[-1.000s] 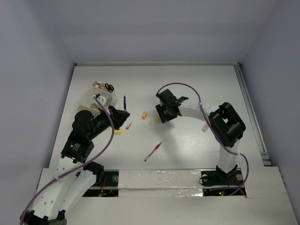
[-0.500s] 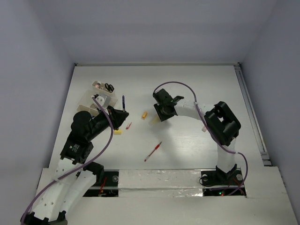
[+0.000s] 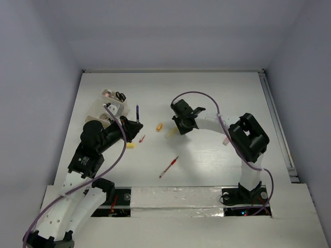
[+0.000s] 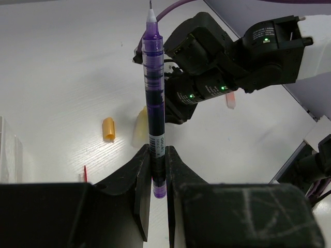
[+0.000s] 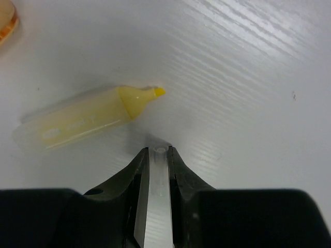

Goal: Sort the stationery into containers
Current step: Close the pen cap on the pen.

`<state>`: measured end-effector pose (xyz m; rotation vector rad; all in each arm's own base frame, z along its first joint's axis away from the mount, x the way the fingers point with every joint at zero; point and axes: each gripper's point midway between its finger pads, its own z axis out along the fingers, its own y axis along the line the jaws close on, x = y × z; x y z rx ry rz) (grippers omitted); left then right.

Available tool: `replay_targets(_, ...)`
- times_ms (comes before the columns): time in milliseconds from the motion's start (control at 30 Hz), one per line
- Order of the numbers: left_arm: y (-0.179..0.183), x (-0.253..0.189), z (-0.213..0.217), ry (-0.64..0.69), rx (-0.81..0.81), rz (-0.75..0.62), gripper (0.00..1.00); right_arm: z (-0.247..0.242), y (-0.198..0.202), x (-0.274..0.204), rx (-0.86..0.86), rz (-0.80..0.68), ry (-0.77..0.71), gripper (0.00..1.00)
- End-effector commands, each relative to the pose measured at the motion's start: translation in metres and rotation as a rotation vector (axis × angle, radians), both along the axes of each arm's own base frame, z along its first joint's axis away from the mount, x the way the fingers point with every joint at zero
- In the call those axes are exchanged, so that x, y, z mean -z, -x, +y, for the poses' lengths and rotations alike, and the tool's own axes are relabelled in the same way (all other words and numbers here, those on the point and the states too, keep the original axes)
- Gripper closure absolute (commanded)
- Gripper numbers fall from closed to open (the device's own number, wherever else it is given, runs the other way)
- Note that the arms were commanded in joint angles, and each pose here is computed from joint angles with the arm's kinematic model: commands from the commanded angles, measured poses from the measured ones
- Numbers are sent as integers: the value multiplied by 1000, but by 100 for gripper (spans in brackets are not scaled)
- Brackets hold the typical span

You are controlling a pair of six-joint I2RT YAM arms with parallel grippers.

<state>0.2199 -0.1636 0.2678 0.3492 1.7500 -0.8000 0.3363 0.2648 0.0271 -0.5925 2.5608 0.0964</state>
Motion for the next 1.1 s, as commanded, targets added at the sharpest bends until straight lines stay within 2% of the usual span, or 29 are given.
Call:
replay_targets(0,0,-14,-5,30,29,-46,100,2,8,-29,-1,-43,-67,100)
replay_targets(133,11,-29,-10,83,77,-96,100,-2,2,-68,38,-149,-130,100)
replay_targets(200,16,-37,-15,114,110,-118,100,2,-1,-113,45,-245,-230,100)
replay_targets(433,13,-26,-25,138,157,-55,100,37,10,-279,3,-539,-801,100)
replay_targets(500,12,-23,-23,128,144,-45,100,41,15,-305,-6,-576,-911,100)
replay_targets(533,12,-22,-23,122,142,-49,100,49,23,-333,-45,-596,-1031,100)
replay_targets(633,9,-17,-22,111,129,-36,100,63,32,-366,-90,-598,-1228,100)
replay_targets(733,7,-16,-22,105,126,-30,100,73,37,-388,-82,-624,-1327,100)
replay_targets(1067,1,-12,-25,87,139,-15,100,114,42,-400,-154,-569,-1407,100)
